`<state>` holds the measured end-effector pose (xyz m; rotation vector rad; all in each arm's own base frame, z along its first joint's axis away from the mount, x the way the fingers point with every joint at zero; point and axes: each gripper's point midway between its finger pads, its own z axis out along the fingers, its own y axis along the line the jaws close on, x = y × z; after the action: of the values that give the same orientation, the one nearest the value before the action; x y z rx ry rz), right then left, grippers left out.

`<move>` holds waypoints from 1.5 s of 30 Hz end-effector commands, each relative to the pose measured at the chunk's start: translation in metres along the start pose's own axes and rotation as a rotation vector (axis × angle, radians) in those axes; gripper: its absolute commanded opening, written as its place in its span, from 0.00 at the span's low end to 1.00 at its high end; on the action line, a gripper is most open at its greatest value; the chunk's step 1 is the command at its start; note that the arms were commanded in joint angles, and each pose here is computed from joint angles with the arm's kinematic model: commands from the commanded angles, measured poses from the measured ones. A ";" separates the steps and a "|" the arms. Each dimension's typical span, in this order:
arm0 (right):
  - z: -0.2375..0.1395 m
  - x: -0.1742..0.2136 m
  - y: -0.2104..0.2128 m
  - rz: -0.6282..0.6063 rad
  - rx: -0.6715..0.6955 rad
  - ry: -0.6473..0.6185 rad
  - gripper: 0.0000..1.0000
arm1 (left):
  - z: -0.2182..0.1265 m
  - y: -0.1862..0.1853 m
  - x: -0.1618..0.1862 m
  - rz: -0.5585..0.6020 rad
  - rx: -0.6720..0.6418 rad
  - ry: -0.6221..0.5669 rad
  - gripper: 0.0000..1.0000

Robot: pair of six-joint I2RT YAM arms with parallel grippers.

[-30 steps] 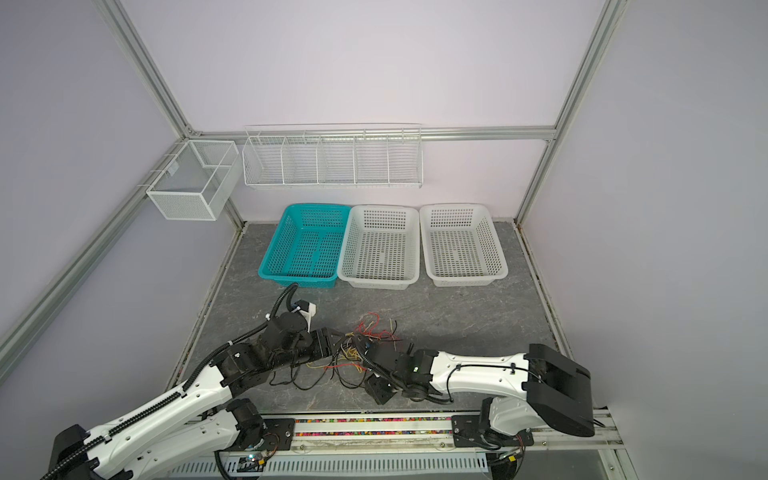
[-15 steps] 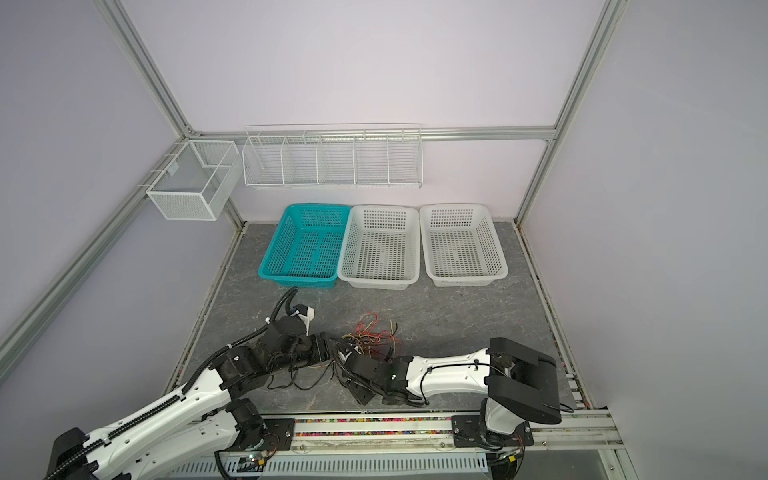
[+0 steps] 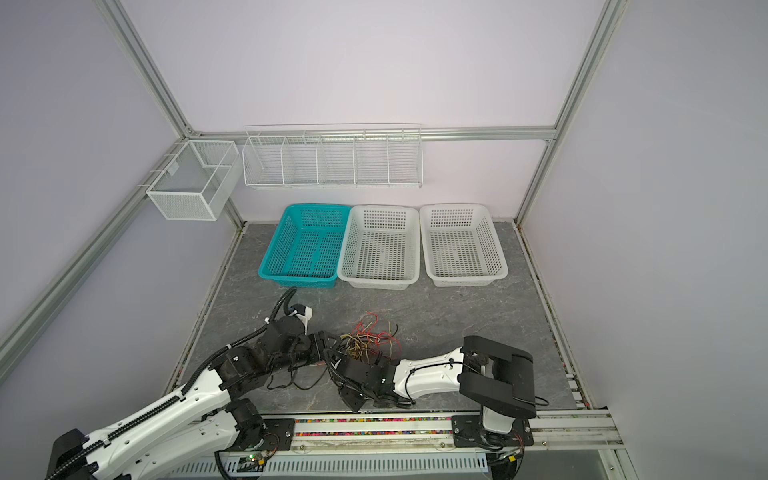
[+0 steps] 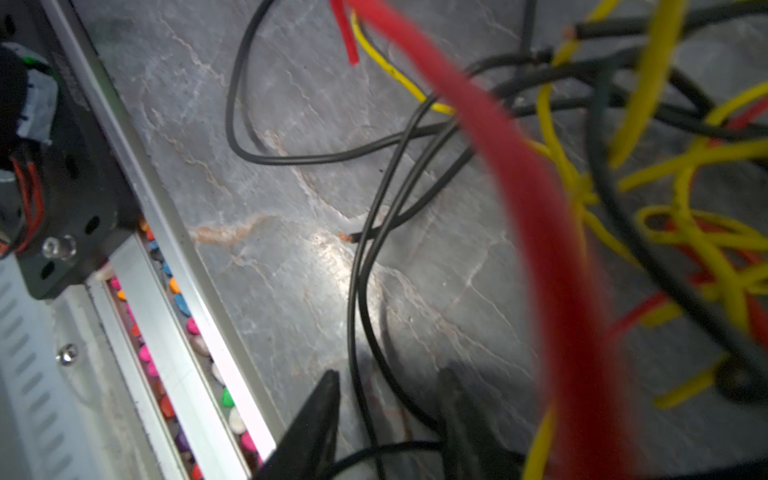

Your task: Untangle the cables

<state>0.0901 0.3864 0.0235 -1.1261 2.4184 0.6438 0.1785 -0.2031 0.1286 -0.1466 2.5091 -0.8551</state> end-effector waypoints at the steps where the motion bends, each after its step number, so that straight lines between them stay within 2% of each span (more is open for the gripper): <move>1: -0.006 -0.006 0.005 0.006 -0.019 -0.025 0.20 | -0.001 0.005 0.005 0.007 -0.011 0.010 0.68; 4: -0.017 -0.011 0.005 -0.003 -0.022 -0.048 0.08 | 0.000 0.006 0.005 0.004 -0.012 0.009 0.69; 8: -0.025 -0.012 0.006 -0.013 -0.029 -0.051 0.07 | 0.004 0.005 0.006 0.002 -0.009 0.017 0.68; 12: -0.056 -0.025 0.010 -0.030 -0.046 -0.107 0.07 | 0.006 0.004 0.007 0.000 -0.002 0.024 0.68; 16: -0.114 -0.050 0.016 -0.064 -0.089 -0.210 0.07 | 0.009 0.001 0.008 -0.011 0.015 0.029 0.69; 21: -0.220 -0.093 0.027 -0.137 -0.143 -0.407 0.07 | 0.022 -0.007 0.013 -0.031 0.063 0.062 0.69; 24: -0.271 -0.111 0.025 -0.155 -0.148 -0.496 0.07 | 0.030 -0.016 0.014 -0.040 0.094 0.079 0.69; 31: -0.353 -0.147 0.006 -0.155 -0.072 -0.638 0.07 | 0.039 -0.040 0.012 -0.046 0.172 0.104 0.69; 34: -0.368 -0.157 0.003 -0.152 -0.067 -0.669 0.07 | 0.042 -0.051 0.014 -0.040 0.200 0.137 0.69; 38: -0.372 -0.170 -0.010 -0.128 -0.019 -0.675 0.07 | 0.040 -0.057 0.009 -0.038 0.229 0.113 0.70; 45: -0.372 -0.194 -0.057 0.019 0.030 -0.684 0.07 | 0.028 -0.063 -0.008 0.025 0.228 0.025 0.74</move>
<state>0.1853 0.2671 0.4009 -0.7423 1.8554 0.7872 0.1853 -0.2630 0.1251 -0.0598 2.5031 -1.1254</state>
